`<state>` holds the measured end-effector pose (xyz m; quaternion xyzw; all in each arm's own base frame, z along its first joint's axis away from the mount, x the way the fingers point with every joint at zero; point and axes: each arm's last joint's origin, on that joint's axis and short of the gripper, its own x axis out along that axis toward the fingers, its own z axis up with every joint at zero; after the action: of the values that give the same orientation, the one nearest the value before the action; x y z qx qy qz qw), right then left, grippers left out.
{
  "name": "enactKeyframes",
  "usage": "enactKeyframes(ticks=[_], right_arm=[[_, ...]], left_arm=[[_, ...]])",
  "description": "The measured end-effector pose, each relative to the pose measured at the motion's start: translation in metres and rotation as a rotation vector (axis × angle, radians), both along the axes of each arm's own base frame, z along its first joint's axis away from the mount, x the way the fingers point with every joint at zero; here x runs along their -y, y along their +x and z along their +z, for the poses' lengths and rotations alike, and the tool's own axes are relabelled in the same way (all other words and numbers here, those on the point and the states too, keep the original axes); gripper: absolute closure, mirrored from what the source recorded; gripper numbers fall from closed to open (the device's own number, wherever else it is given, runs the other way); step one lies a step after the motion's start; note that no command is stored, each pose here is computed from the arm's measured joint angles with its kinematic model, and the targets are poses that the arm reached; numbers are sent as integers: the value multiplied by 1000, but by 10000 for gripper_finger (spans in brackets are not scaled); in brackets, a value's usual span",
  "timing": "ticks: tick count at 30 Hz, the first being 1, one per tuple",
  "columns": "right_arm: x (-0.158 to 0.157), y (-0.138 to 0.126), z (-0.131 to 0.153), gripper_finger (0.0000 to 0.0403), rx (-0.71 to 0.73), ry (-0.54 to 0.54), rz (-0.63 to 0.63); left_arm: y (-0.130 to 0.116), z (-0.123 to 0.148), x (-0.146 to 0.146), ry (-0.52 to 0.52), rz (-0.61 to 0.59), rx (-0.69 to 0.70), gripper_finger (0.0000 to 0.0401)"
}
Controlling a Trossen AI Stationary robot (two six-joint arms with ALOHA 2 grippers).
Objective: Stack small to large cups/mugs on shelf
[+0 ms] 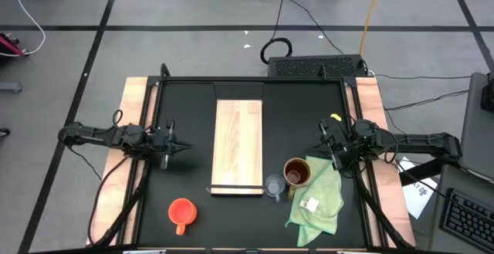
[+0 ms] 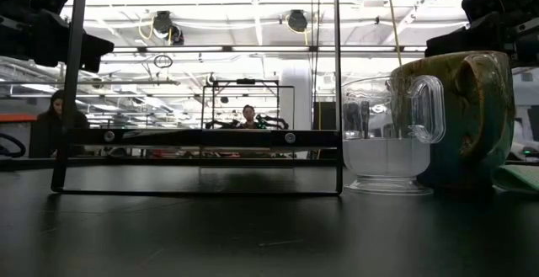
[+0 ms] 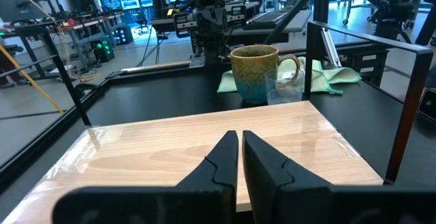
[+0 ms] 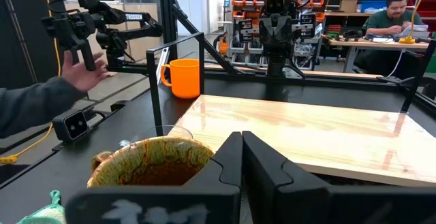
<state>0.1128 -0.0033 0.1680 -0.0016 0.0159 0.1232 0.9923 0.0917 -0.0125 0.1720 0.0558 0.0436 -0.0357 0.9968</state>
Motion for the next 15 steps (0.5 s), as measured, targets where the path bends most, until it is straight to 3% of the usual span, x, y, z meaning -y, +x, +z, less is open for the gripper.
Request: enactKeyframes(ticks=[15], right_arm=[[0, 0, 0, 403, -1, 0, 0]], left_arm=[[1, 6, 0, -21, 5, 70, 375]])
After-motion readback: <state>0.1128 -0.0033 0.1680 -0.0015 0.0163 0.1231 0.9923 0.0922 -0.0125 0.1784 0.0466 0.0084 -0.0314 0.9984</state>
